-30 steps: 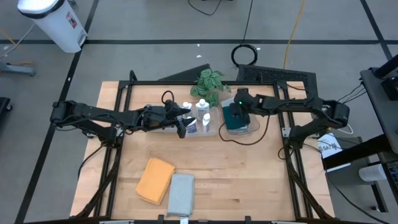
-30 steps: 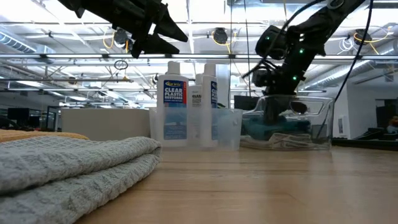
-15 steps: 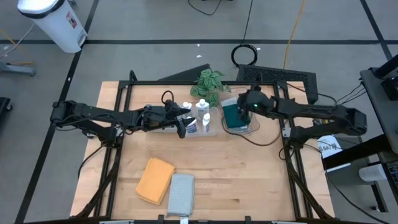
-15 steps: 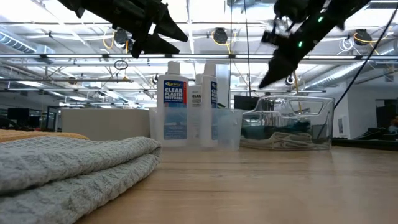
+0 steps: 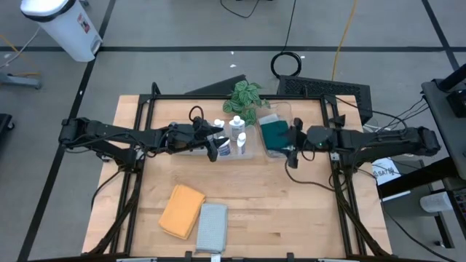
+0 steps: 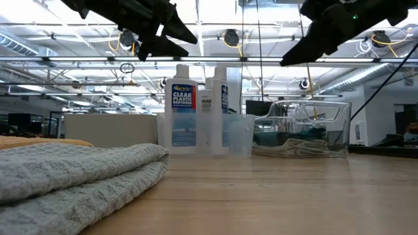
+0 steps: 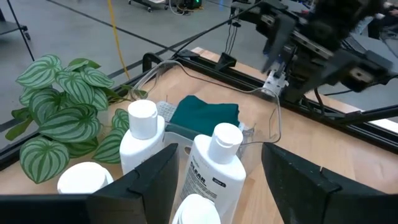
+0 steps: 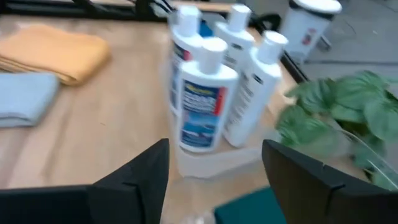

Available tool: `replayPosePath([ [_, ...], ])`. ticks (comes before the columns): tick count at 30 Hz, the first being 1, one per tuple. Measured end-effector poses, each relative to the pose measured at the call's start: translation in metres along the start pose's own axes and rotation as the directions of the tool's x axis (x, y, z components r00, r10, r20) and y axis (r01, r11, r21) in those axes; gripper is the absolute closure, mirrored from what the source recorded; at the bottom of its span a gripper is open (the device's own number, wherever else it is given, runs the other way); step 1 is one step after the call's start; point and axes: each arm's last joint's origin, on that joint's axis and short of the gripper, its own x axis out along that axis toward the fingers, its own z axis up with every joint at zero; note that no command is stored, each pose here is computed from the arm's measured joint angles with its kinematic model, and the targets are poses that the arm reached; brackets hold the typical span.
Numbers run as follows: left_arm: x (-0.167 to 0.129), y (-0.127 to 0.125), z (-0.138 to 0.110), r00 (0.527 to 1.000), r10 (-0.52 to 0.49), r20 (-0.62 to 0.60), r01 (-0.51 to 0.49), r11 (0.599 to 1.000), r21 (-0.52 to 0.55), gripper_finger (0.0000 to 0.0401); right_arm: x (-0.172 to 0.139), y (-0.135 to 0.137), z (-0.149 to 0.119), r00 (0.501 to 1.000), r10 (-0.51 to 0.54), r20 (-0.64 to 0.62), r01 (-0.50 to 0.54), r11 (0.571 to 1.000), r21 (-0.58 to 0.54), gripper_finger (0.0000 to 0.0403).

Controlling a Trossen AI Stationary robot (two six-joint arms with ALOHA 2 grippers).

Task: Pick & Place Kitchen Items
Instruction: Put the orange towel into the transparent bin

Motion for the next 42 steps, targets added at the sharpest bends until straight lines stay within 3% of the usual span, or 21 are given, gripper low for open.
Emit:
replayPosePath([
  [9, 0.0, -0.002, 0.008, 0.997, -0.024, 0.07, 0.028, 0.998, -0.052, 0.0167, -0.005, 0.023, 0.001, 0.989, 0.11, 0.094, -0.108, 0.994, -0.019, 0.0191],
  [13, 0.0, -0.001, -0.001, 0.997, -0.072, -0.026, 0.069, 0.993, -0.094, 0.0167, -0.008, 0.032, 0.003, 0.981, 0.157, 0.116, -0.157, 0.988, -0.015, 0.0198],
  [15, -0.001, -0.004, -0.006, 0.978, -0.176, -0.111, 0.154, 0.971, -0.185, 0.0166, -0.01, 0.037, 0.003, 0.976, 0.183, 0.118, -0.182, 0.983, -0.026, 0.0201],
  [17, -0.004, -0.011, -0.013, 0.914, -0.347, -0.21, 0.292, 0.923, -0.252, 0.0167, -0.011, 0.041, 0.003, 0.971, 0.207, 0.117, -0.203, 0.978, -0.039, 0.0204],
  [19, -0.01, -0.021, -0.018, 0.815, -0.504, -0.286, 0.433, 0.857, -0.28, 0.0167, -0.013, 0.045, 0.003, 0.967, 0.225, 0.119, -0.219, 0.974, -0.058, 0.0206],
  [22, -0.026, -0.038, -0.032, 0.689, -0.592, -0.418, 0.549, 0.803, -0.232, 0.0167, -0.014, 0.048, 0.003, 0.963, 0.24, 0.126, -0.23, 0.969, -0.092, 0.0209],
  [25, -0.042, -0.048, -0.056, 0.6, -0.538, -0.592, 0.567, 0.808, -0.16, 0.0167, -0.014, 0.048, 0.005, 0.96, 0.242, 0.142, -0.227, 0.967, -0.113, 0.0211],
  [30, -0.059, -0.051, -0.087, 0.507, -0.345, -0.79, 0.479, 0.875, -0.075, 0.0167, -0.015, 0.048, 0.007, 0.956, 0.242, 0.168, -0.224, 0.968, -0.117, 0.0212],
  [35, -0.068, -0.051, -0.099, 0.477, -0.21, -0.853, 0.462, 0.886, 0.041, 0.0167, -0.015, 0.048, 0.008, 0.954, 0.242, 0.177, -0.22, 0.966, -0.135, 0.0211],
  [42, -0.065, -0.046, -0.117, 0.48, -0.153, -0.864, 0.446, 0.89, 0.09, 0.0167, -0.015, 0.048, 0.008, 0.955, 0.241, 0.175, -0.221, 0.967, -0.128, 0.0211],
])
